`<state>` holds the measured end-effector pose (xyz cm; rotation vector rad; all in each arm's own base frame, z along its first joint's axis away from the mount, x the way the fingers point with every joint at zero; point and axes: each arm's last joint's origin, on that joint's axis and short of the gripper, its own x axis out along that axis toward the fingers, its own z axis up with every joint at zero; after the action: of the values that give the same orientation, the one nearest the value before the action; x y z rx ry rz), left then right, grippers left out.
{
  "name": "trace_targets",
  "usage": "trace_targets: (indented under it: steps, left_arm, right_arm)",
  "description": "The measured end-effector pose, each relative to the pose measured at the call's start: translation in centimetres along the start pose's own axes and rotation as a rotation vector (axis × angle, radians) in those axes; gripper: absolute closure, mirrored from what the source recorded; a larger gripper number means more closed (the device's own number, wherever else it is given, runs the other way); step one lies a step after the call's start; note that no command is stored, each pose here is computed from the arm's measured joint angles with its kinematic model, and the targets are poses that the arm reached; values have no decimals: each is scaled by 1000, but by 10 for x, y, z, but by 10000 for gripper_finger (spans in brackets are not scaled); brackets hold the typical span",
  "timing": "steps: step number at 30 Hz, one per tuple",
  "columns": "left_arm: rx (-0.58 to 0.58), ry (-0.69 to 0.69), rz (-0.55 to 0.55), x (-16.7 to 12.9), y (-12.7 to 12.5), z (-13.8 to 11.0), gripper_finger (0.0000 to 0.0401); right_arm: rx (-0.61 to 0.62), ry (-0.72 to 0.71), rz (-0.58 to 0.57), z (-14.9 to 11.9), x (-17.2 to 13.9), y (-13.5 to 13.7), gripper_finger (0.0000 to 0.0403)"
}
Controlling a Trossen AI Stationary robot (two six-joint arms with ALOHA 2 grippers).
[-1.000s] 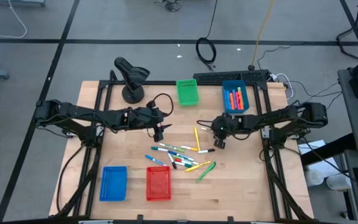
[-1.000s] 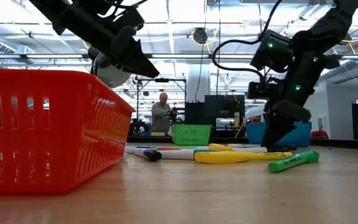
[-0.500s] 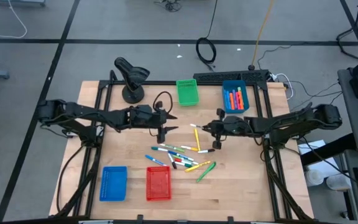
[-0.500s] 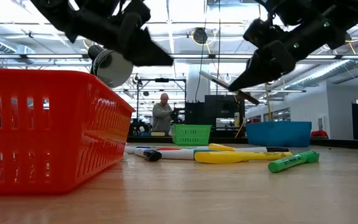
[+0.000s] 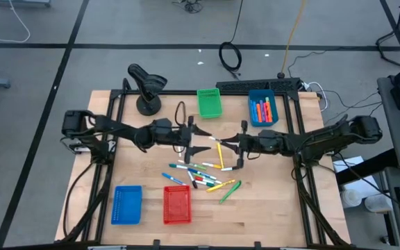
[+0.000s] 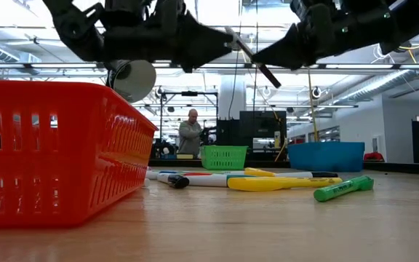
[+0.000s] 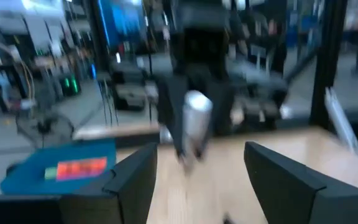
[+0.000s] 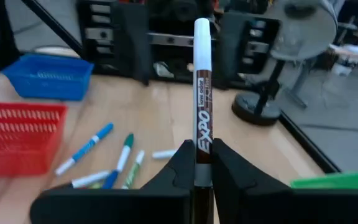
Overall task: Pick & Place Markers
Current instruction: Put the brown thin dry erase marker into the green bin
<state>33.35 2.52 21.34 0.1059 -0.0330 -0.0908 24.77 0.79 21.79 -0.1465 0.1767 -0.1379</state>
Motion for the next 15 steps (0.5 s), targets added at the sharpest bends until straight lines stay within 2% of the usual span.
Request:
trace_targets:
  steps: [5,15]
  left_arm:
    - [-39,-115,6,9,1,-4,155]
    - [-56,-79,-30,43,-4,-5,167]
  right_arm:
    - [-22,-47,19,2,2,7,384]
    - [-44,-60,13,0,6,8,384]
